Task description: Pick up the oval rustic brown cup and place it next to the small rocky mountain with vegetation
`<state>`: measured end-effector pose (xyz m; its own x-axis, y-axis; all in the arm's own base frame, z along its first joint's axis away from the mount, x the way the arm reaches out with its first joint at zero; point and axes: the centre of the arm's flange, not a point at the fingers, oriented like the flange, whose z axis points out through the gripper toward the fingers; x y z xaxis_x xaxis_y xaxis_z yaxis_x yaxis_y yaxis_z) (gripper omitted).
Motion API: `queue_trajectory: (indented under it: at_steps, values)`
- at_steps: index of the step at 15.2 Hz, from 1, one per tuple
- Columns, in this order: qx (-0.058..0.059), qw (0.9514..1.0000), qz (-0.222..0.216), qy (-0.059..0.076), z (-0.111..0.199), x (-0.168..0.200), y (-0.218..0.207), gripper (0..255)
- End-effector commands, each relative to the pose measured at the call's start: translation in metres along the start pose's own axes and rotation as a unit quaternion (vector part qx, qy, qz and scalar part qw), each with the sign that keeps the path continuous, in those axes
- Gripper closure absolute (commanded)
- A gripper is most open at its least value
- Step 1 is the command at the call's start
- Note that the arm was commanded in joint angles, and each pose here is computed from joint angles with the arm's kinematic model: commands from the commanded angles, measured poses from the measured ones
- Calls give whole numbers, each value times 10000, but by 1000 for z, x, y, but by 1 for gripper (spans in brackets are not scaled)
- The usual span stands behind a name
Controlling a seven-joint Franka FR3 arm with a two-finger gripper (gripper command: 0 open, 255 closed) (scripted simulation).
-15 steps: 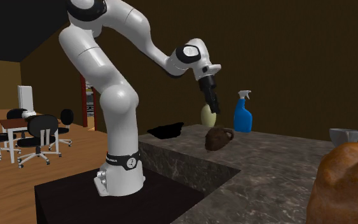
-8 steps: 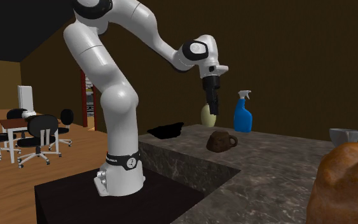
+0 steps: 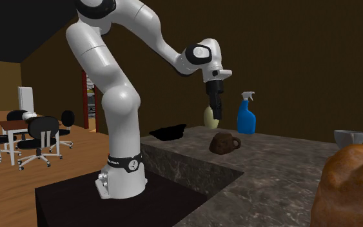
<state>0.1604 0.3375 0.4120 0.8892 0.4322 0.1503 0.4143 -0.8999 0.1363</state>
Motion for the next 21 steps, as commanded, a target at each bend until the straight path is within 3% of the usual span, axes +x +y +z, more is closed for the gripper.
queue_trajectory:
  at_steps: [1,2,11,12,14,16,18,20,21]
  values:
    - [0,10000,0,0,0,0,0,0]
    - [0,10000,0,0,0,0,0,255]
    - [0,10000,0,0,0,0,0,255]
    - [0,10000,0,0,0,0,0,0]
    - [-31,9982,25,-596,9,43,1,0]
    - [-63,9929,51,-1189,23,86,2,0]
    - [-94,9840,76,-1779,43,126,4,0]
    - [-124,9716,101,-2362,66,163,6,0]
    - [-126,9710,102,-2384,67,165,6,0]
